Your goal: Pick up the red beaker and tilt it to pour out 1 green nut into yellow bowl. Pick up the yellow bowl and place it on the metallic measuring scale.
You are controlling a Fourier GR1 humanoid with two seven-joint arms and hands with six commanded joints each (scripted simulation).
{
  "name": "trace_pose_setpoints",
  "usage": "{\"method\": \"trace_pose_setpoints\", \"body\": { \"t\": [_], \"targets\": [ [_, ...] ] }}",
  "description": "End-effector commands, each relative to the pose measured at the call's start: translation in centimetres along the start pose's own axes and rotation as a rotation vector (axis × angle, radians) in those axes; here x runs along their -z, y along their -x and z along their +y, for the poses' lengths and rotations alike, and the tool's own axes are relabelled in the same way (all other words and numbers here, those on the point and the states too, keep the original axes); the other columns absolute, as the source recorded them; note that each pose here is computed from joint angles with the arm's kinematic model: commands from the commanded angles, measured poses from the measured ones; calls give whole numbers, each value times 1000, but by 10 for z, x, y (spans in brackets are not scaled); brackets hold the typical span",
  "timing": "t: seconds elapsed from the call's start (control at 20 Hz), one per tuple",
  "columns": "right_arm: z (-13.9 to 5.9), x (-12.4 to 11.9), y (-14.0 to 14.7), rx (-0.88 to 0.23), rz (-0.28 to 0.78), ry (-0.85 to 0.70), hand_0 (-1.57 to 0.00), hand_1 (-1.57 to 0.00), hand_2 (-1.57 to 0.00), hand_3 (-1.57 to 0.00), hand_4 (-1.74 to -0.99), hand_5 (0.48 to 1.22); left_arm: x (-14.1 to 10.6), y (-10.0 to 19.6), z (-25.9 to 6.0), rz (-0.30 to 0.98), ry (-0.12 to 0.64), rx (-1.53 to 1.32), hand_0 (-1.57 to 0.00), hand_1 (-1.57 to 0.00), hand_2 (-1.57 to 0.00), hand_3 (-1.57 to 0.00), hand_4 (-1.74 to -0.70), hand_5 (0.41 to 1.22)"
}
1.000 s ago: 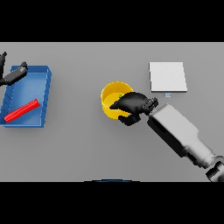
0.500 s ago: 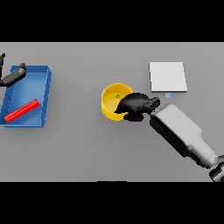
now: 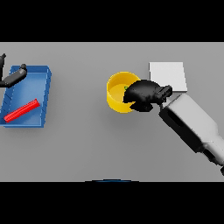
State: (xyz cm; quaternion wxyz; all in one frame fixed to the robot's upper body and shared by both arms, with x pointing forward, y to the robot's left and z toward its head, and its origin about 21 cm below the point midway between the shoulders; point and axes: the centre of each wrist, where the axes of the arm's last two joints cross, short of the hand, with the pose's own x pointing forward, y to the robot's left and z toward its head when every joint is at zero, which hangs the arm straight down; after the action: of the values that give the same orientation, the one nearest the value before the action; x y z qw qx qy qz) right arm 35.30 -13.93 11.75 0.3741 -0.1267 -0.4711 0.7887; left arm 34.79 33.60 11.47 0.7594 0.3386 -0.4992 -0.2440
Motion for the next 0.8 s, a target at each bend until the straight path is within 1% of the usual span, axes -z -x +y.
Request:
{"method": "trace_pose_setpoints", "body": {
  "t": [0.0, 0.05, 0.1, 0.2, 0.25, 0.35, 0.45, 0.5, 0.65, 0.75],
  "targets": [
    [-5, -2, -2, -4, 27, 12, -1561, -1561, -1538, -1335, -1726, 1219, 2, -2, 2, -3, 3, -1, 1, 1, 1, 1, -799, 720],
    [-13, -6, -1, -10, 31, 23, -1563, -1563, -1544, -1308, -1724, 1219, 0, 0, 2, -5, 0, -1, 1, 1, 1, 1, -800, 722],
    [-16, -10, 1, -4, 44, 33, -1565, -1564, -1550, -1286, -1723, 1219, 1, -3, 3, -1, 0, -5, 1, 1, 1, 1, -803, 723],
    [-16, -19, 6, 6, 55, 32, -1567, -1567, -1557, -1248, -1720, 1219, 2, -7, 5, -9, -1, -7, 1, 1, 1, 1, -808, 723],
    [-15, -27, 8, 9, 53, 29, -1568, -1568, -1560, -1248, -1720, 1219, 1, -4, 7, -8, -7, 2, 1, 1, 1, 1, -805, 723],
    [-23, -34, 13, -22, 59, 59, -1569, -1569, -1564, -1238, -1719, 1220, -1, -1, 10, -15, -12, 4, 1, 1, 1, 1, -800, 723],
    [-30, -43, 26, -40, 93, 93, -1570, -1570, -1567, -1318, -1720, 1220, -1, -7, 8, -16, -10, -5, 1, 1, 1, 1, -809, 735],
    [-31, -43, 31, -35, 124, 102, -1570, -1570, -1567, -1325, -1720, 1221, -2, -6, 8, -13, -6, -4, 1, 1, 1, 1, -811, 741],
    [-38, -49, 54, -30, 186, 141, -1570, -1570, -1569, -1256, -1719, 1221, -6, -7, 11, -5, -14, 6, 1, 1, 1, 1, -801, 734],
    [-36, -51, 70, -3, 234, 152, -1571, -1571, -1570, -1226, -1720, 1221, -9, -9, 6, 4, -14, 7, 1, 1, 1, 1, -806, 739]
  ]
}}
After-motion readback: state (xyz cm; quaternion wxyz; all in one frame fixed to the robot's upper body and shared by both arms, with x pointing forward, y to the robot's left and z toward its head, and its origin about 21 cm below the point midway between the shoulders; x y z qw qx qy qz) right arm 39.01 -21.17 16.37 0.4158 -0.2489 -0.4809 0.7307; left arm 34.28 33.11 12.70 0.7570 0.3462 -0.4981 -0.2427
